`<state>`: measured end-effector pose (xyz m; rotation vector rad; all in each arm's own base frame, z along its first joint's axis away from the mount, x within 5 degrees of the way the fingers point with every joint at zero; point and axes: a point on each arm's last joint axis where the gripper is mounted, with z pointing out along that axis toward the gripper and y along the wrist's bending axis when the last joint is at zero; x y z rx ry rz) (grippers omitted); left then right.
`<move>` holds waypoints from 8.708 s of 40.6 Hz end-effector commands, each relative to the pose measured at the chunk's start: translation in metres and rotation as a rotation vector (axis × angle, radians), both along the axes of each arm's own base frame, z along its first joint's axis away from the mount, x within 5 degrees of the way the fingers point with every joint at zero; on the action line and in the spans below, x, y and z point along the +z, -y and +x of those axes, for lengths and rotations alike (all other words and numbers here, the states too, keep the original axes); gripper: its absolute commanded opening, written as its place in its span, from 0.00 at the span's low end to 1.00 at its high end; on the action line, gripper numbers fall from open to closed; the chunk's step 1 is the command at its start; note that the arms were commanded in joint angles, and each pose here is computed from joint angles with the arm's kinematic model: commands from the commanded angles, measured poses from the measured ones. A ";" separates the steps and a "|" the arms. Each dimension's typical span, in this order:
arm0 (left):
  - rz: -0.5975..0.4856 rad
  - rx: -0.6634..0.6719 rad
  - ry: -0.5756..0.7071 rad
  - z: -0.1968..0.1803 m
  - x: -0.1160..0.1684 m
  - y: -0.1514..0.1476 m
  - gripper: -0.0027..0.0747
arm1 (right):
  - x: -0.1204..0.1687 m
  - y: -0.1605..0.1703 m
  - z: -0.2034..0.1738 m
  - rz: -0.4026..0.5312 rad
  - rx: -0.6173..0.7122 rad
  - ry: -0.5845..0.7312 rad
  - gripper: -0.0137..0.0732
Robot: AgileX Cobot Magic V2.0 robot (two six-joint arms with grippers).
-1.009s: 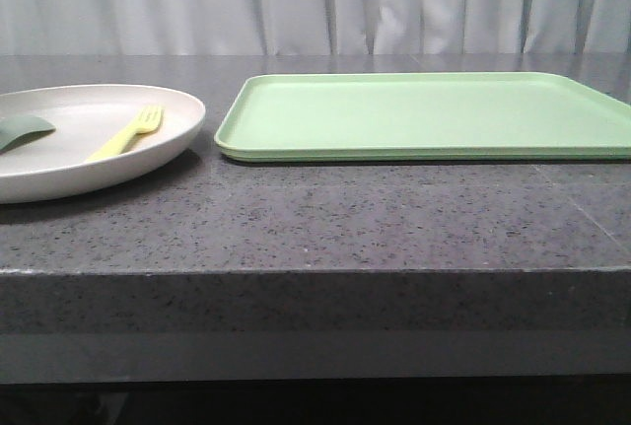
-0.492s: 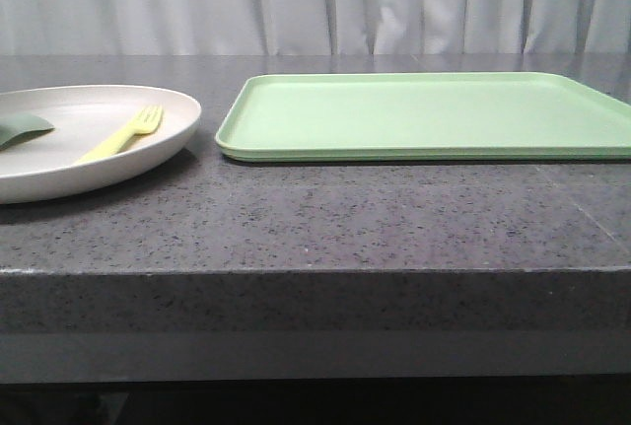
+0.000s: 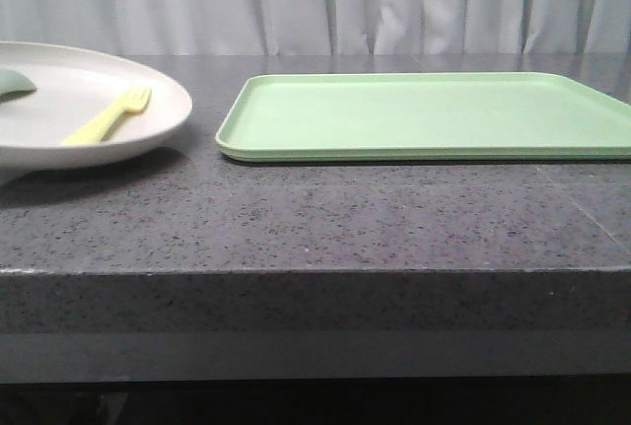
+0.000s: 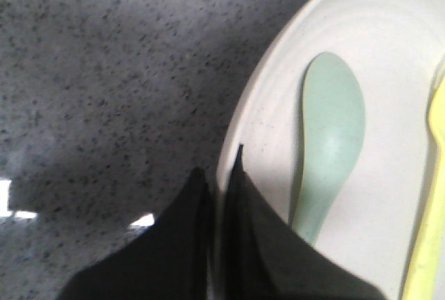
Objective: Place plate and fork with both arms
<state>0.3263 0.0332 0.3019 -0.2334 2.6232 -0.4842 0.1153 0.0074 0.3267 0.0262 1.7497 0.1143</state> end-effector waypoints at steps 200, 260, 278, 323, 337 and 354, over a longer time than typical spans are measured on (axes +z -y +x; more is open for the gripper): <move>0.042 -0.026 1.285 -0.271 0.023 0.052 0.01 | 0.036 -0.052 0.112 0.108 0.177 -0.250 0.91; 0.042 -0.026 1.285 -0.271 0.023 0.052 0.01 | -0.041 -0.098 0.274 0.122 0.137 -0.867 0.42; 0.042 -0.026 1.285 -0.271 0.023 0.052 0.01 | -0.023 -0.096 0.268 0.132 0.142 -0.812 0.10; 0.042 -0.026 1.285 -0.271 0.023 0.052 0.01 | -0.034 -0.010 0.267 0.025 -0.026 -0.873 0.28; 0.042 -0.026 1.285 -0.271 0.023 0.052 0.01 | -0.022 -0.004 0.260 0.031 -0.038 -0.860 0.58; 0.042 -0.026 1.285 -0.271 0.023 0.052 0.01 | 0.064 -0.003 0.192 0.036 -0.029 -0.663 0.20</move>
